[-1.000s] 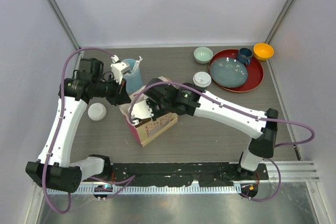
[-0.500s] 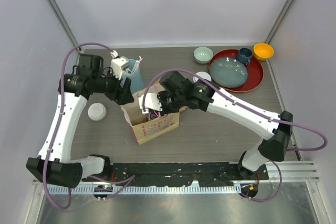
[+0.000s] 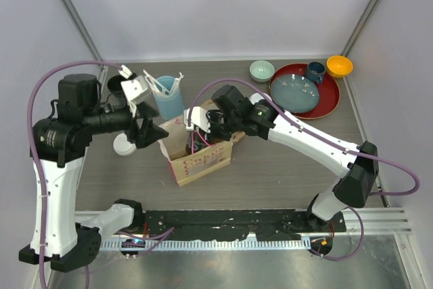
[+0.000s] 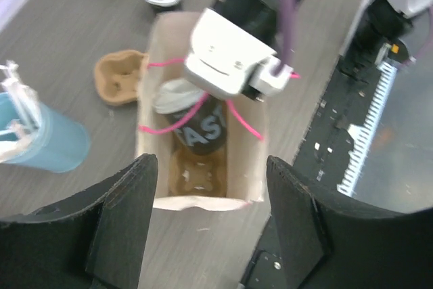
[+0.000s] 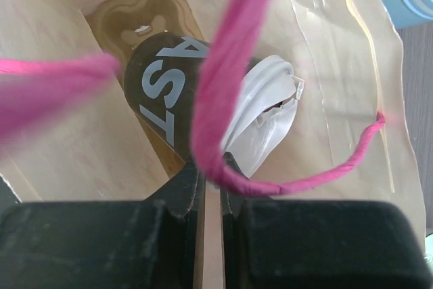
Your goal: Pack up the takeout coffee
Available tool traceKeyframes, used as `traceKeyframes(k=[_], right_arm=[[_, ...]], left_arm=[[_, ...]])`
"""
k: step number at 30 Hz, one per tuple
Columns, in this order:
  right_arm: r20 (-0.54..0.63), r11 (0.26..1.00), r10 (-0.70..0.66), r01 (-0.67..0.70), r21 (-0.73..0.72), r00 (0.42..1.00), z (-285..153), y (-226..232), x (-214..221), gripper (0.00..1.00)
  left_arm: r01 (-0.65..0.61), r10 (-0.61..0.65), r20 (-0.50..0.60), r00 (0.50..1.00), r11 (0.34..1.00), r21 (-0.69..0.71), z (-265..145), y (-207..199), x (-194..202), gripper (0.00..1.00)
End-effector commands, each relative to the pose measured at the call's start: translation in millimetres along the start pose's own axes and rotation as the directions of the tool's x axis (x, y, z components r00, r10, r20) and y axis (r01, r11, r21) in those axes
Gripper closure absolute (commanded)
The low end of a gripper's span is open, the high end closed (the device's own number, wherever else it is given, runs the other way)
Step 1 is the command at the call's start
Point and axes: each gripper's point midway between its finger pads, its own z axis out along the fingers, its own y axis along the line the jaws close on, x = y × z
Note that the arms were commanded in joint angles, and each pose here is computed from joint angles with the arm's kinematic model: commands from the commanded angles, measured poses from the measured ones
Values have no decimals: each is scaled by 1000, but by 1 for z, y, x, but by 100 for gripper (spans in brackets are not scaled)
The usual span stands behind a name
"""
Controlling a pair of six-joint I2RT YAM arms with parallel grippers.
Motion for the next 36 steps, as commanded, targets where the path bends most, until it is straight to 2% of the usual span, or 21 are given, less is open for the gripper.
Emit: traceKeyframes(k=[1,4,8,12,15,16,18,21,23,26,29,32,36], right_arm=[[85,998,7,-13,66,996,-18,-12,-22,99],[89,998,11,-17,61,996,-18,-13,-22,99],[84,998,22,-27,64,996,-17,-15,-22,99],[76,997,29,-35,70,997,-17,-18,-22,99],[61,996,38,-43,84,997,-19,-21,-20,99],[55,995,41,-46,85,998,-19,-21,-19,99],[44,994,46,-50,96,998,-20,-24,-16,99],[36,994,50,-53,92,998,-19,-25,-14,99],[31,994,55,-58,95,998,-18,-27,-14,99],[7,992,71,-71,100,997,-14,-29,-9,99],[-26,992,71,-68,107,997,-12,-28,0,99],[-60,988,69,-60,139,996,-11,-32,10,99],[-72,967,41,-22,254,997,-3,-46,9,99]], left_arm=[[149,-107,-191,976,965,216,4,-54,62,28],[157,-93,-239,967,952,263,20,-62,78,21],[105,-42,-260,965,967,231,46,-50,84,9],[70,13,-316,949,966,251,70,-50,102,7],[78,46,-351,935,940,332,77,-64,120,18],[83,53,-355,933,931,357,75,-70,124,29],[79,81,-358,930,908,412,72,-79,133,40],[84,93,-363,927,892,443,71,-84,142,66],[101,95,-375,922,876,471,71,-90,148,74],[110,102,-374,922,855,507,70,-97,151,80],[86,144,-359,922,829,553,62,-103,152,98],[71,177,-357,917,809,583,53,-107,155,100],[77,196,-350,916,770,633,48,-115,161,100]])
